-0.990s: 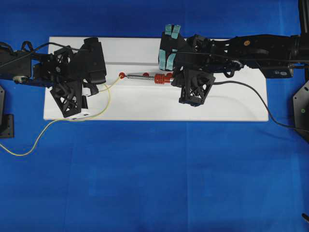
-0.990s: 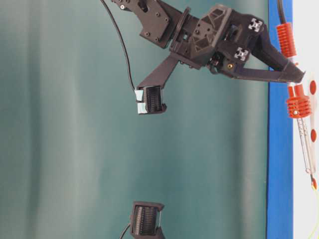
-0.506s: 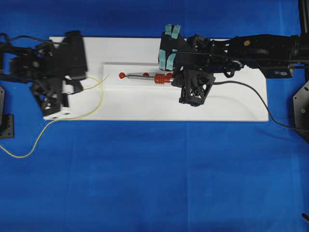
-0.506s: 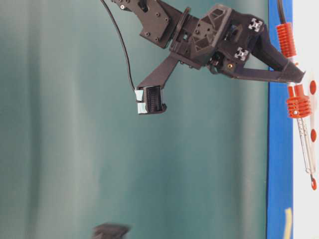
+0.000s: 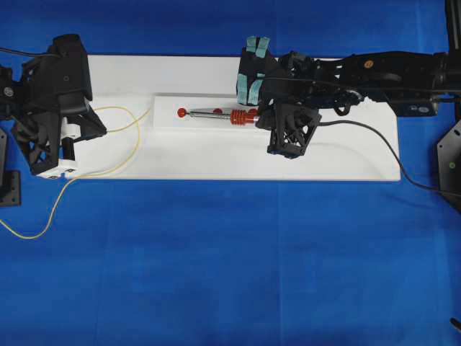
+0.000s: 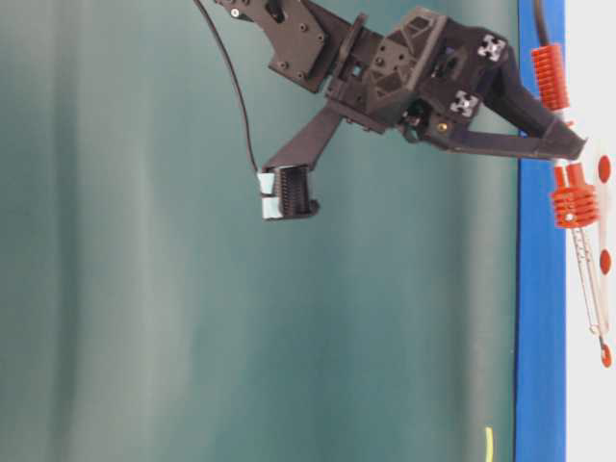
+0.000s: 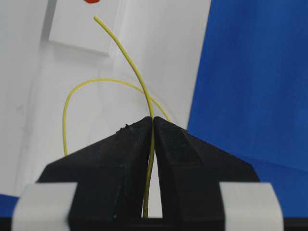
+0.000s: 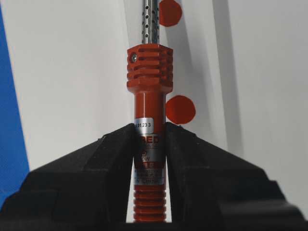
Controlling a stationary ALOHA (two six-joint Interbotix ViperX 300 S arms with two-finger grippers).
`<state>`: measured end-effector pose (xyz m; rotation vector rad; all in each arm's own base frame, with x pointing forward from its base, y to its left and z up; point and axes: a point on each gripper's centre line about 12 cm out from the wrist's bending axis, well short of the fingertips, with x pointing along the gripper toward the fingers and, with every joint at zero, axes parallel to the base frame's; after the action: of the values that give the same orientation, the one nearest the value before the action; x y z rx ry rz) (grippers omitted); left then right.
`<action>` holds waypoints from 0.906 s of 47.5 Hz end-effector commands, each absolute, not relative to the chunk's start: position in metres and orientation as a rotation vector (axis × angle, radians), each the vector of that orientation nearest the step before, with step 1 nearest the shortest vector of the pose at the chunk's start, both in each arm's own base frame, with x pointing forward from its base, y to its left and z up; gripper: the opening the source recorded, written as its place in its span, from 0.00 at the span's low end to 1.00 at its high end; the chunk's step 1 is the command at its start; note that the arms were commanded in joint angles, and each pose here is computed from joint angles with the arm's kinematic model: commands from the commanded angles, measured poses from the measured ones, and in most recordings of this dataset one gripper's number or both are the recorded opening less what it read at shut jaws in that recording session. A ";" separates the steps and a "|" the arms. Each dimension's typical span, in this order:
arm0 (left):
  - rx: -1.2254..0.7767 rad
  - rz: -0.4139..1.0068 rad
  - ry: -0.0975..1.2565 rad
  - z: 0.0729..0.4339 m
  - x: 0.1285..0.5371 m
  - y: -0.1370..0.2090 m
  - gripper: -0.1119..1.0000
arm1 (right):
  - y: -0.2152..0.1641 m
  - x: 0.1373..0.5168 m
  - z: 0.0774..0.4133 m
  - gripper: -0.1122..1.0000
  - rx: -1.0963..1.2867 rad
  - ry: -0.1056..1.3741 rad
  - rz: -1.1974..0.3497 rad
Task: Touch the tip of the soldering iron to the tip of the solder at the mark.
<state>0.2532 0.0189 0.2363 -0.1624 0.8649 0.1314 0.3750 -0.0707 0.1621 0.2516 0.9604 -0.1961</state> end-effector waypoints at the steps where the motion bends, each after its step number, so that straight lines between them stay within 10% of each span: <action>1: -0.160 0.126 0.850 0.243 0.257 0.018 0.13 | -0.071 0.370 0.190 0.16 0.233 0.885 -0.194; 43: -0.158 0.128 0.876 0.243 0.288 0.021 0.13 | -0.060 0.287 0.210 0.16 0.255 0.848 -0.227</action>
<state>0.2746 0.0200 0.2325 -0.1595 0.9065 0.1310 0.2824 -0.0585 0.2019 0.2576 0.8766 -0.2258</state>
